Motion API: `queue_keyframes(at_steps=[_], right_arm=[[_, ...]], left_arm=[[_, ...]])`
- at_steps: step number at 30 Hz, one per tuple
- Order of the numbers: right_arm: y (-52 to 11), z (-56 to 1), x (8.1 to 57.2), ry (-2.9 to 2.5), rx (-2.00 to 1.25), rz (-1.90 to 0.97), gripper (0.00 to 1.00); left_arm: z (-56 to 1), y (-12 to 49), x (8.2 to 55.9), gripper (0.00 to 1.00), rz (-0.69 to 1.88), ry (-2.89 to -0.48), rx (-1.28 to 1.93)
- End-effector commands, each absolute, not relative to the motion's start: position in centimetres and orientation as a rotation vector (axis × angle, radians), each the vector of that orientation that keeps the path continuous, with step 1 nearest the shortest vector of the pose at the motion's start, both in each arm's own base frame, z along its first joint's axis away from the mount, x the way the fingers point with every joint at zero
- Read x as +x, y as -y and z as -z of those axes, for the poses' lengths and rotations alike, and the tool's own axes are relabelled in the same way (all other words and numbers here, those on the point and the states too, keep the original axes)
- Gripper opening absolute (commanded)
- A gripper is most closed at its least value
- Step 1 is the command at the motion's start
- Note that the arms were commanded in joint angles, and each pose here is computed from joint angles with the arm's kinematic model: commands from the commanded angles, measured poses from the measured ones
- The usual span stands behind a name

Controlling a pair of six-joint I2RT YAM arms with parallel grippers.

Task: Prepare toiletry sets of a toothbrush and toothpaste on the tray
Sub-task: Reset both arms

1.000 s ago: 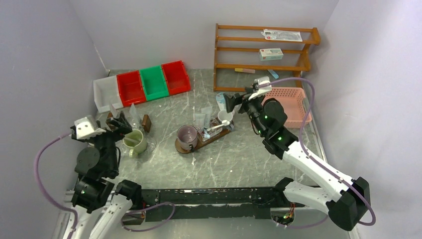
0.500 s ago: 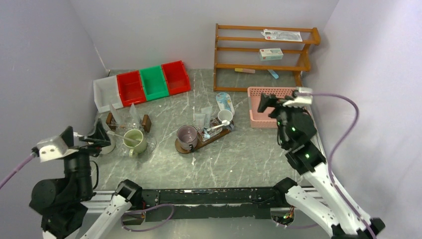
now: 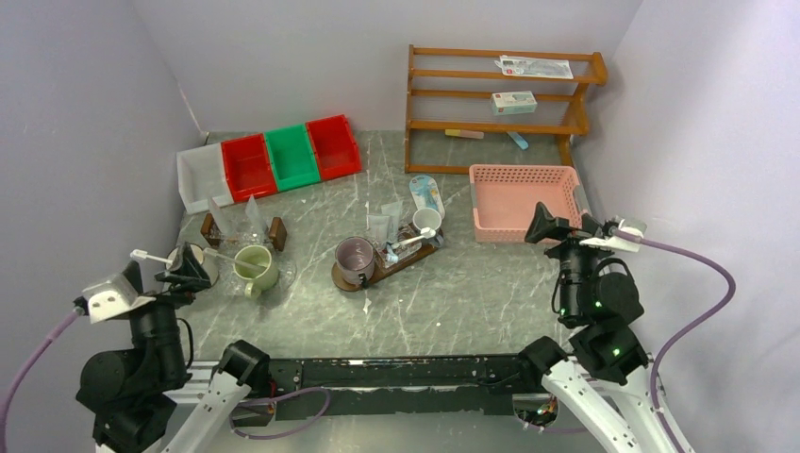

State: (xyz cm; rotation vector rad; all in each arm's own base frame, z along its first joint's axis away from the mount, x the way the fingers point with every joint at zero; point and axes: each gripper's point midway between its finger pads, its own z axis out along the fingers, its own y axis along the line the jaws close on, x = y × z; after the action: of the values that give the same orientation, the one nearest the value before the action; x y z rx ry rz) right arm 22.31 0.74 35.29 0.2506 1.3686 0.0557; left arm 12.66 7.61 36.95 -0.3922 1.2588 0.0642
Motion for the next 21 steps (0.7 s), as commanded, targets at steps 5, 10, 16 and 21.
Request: queue_keyframes(at_steps=[5,10,16,21], right_arm=[[1.5,-33.4,20.9,-1.338,0.322,0.000,1.00],[1.7,-33.6,20.4,-1.303,0.327,-0.018,1.00],[1.3,-33.5,20.4,-1.300,0.297,-0.032,1.00],[1.1,-33.7,20.3,-1.296,0.280,-0.039,1.00]], left_arm=[[-35.3,-7.3,14.0,0.97,-0.028,-1.252,-0.488],[-33.6,-7.3,14.7,0.97,-0.026,-1.268,-0.562],[-32.3,-6.8,15.7,0.97,-0.046,-1.288,-0.550],[-32.2,-6.6,15.8,0.97,-0.035,-1.292,-0.546]])
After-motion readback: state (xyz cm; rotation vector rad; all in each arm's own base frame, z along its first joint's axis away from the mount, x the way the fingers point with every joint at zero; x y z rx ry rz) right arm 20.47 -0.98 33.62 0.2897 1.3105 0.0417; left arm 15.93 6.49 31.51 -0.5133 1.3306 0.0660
